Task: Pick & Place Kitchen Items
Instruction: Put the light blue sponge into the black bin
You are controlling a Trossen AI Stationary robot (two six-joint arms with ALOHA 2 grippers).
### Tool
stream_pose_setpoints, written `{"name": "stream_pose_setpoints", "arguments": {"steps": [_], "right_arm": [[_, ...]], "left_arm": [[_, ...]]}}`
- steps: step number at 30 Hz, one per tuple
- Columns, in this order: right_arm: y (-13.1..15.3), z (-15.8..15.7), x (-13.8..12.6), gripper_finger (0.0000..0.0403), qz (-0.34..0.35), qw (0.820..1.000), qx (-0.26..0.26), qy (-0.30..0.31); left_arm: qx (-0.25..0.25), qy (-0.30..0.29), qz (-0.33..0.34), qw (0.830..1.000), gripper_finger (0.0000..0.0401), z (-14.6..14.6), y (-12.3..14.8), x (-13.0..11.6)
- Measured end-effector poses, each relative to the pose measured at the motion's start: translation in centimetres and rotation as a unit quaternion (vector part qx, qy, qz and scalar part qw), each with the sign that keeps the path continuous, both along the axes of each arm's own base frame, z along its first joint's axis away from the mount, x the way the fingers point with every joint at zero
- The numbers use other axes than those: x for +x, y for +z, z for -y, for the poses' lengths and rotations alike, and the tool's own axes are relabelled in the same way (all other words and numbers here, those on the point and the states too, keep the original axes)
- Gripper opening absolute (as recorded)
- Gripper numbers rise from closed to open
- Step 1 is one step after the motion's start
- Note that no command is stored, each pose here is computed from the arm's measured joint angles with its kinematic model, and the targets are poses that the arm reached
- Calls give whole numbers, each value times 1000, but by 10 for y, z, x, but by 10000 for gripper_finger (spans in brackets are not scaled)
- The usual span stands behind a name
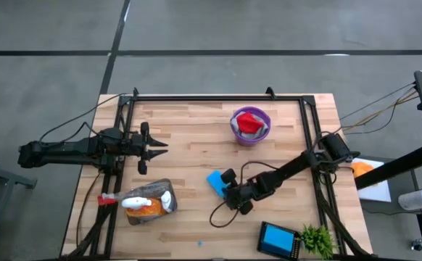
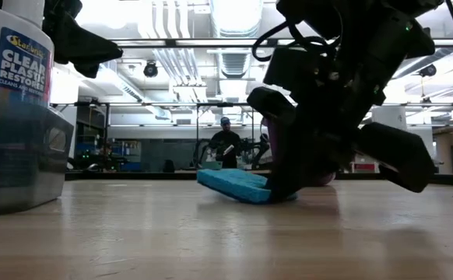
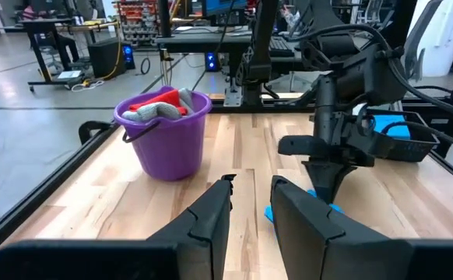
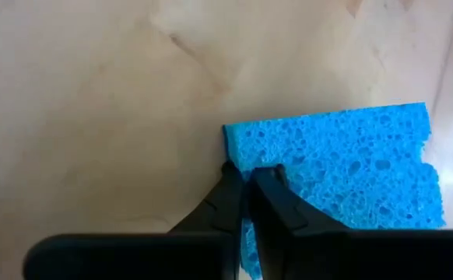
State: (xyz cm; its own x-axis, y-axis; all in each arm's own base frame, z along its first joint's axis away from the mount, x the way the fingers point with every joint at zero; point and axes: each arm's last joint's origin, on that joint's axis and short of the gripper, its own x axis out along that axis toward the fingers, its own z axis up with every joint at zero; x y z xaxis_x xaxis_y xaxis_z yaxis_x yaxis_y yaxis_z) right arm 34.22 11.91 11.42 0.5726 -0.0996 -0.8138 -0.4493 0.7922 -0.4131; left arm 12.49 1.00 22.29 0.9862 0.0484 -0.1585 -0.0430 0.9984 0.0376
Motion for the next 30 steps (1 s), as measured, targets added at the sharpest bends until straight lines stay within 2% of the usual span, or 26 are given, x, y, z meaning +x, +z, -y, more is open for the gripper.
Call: {"name": "stream_pose_setpoints", "arguments": {"steps": [4,9,14,17,20,23,27,30], "right_arm": [[11,1,-4,18,5,1000,-4,-2],[52,-2,-13,18,51,999,17,8],[101,-7,-30,18,112,988,90,55],[125,-8,-46,18,161,969,156,105],[136,-6,-65,18,205,940,220,162],[143,-3,-87,18,241,914,268,187],[145,-4,-114,18,245,882,335,223],[152,-10,-133,18,241,865,373,235]], "left_arm": [[0,0,0,1000,99,0,0,0],[1,0,-1,1000,99,0,0,0],[1,0,-2,1000,99,0,0,0],[1,0,-4,1000,99,0,-1,0],[0,-1,-14,1000,99,0,-3,0],[-1,-1,-25,1000,99,0,-5,-1],[-2,-1,-33,999,99,0,-6,-1],[-2,-1,-35,999,99,0,-7,-1]]}}
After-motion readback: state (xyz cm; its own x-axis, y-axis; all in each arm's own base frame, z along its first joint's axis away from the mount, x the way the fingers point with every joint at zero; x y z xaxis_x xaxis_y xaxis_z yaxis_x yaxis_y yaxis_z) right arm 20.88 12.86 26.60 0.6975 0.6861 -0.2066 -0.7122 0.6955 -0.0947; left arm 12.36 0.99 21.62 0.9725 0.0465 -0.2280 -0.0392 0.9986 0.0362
